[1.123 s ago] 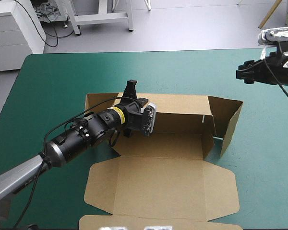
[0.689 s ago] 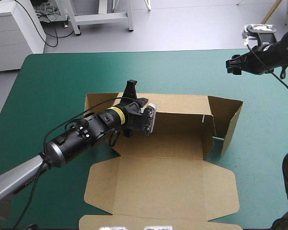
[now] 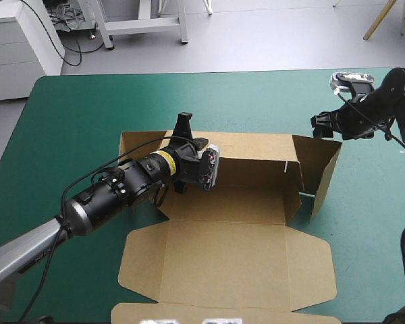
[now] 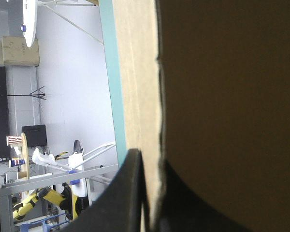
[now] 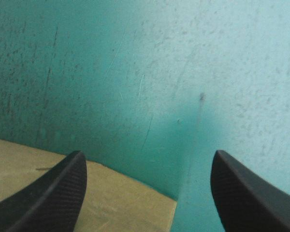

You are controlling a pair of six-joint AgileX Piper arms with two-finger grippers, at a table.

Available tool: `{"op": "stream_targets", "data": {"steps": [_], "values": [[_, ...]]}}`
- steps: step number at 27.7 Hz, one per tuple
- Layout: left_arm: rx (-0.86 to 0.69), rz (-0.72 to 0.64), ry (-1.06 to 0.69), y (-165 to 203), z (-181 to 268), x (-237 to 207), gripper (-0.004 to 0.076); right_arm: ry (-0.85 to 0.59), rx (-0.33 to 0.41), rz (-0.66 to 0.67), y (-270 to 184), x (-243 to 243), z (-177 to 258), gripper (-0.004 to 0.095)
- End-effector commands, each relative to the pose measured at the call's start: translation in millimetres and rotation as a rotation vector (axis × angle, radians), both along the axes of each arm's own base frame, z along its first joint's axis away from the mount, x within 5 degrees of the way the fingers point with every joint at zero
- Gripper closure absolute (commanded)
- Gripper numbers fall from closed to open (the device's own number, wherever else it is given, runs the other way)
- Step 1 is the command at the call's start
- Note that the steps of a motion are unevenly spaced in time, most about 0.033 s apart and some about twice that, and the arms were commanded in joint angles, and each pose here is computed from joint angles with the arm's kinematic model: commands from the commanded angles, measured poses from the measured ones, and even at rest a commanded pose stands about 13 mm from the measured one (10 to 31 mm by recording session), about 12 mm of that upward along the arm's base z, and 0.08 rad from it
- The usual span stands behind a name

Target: Fold the box

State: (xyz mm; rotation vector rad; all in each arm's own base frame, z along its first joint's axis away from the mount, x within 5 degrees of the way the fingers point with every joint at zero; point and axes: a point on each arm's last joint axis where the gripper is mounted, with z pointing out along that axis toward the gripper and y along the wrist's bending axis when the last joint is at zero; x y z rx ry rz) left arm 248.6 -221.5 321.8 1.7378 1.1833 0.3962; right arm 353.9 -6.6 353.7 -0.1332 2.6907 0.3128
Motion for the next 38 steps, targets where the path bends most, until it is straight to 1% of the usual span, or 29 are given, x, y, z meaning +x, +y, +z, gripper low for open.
{"op": "stream_targets", "data": {"steps": [1, 4, 7, 8, 10, 12, 18, 21, 24, 28, 38], "values": [[0.04, 0.053, 0.09, 7, -5, -5, 0.0734, -0.093, 0.033, 0.028, 4, -19, 22, 0.0286], [0.04, 0.053, 0.09, 7, -5, -5, 0.0734, -0.098, 0.07, 0.064, 10, -33, 22, 0.0291], [0.04, 0.053, 0.09, 7, -5, -5, 0.0734, -0.107, 0.073, 0.086, 12, -51, 24, 0.0292], [0.04, 0.053, 0.09, 7, -5, -5, 0.0734, -0.114, 0.084, 0.112, 15, -59, 24, 0.0291], [0.04, 0.053, 0.09, 7, -5, -5, 0.0734, -0.141, 0.097, 0.149, 18, -69, 22, 0.0292], [0.04, 0.053, 0.09, 7, -5, -5, 0.0734, -0.201, 0.105, 0.166, 21, -78, 22, 0.0291], [0.04, 0.053, 0.09, 7, -5, -5, 0.0734, -0.332, 0.071, 0.198, 23, -98, 9, 0.0292], [0.04, 0.053, 0.09, 7, -5, -5, 0.0734, -0.378, 0.075, 0.212, 26, -107, 3, 0.0292], [0.04, 0.053, 0.09, 7, -5, -5, 0.0734, -0.373, 0.076, 0.231, 27, -114, -5, 0.0291], [0.04, 0.053, 0.09, 7, -5, -5, 0.0734, -0.312, 0.086, 0.259, 28, -118, -17, 0.0291], [0.037, 0.051, 0.088, 7, -4, -5, 0.0734, -0.225, 0.118, 0.334, 33, -127, -21, 0.029]]}}
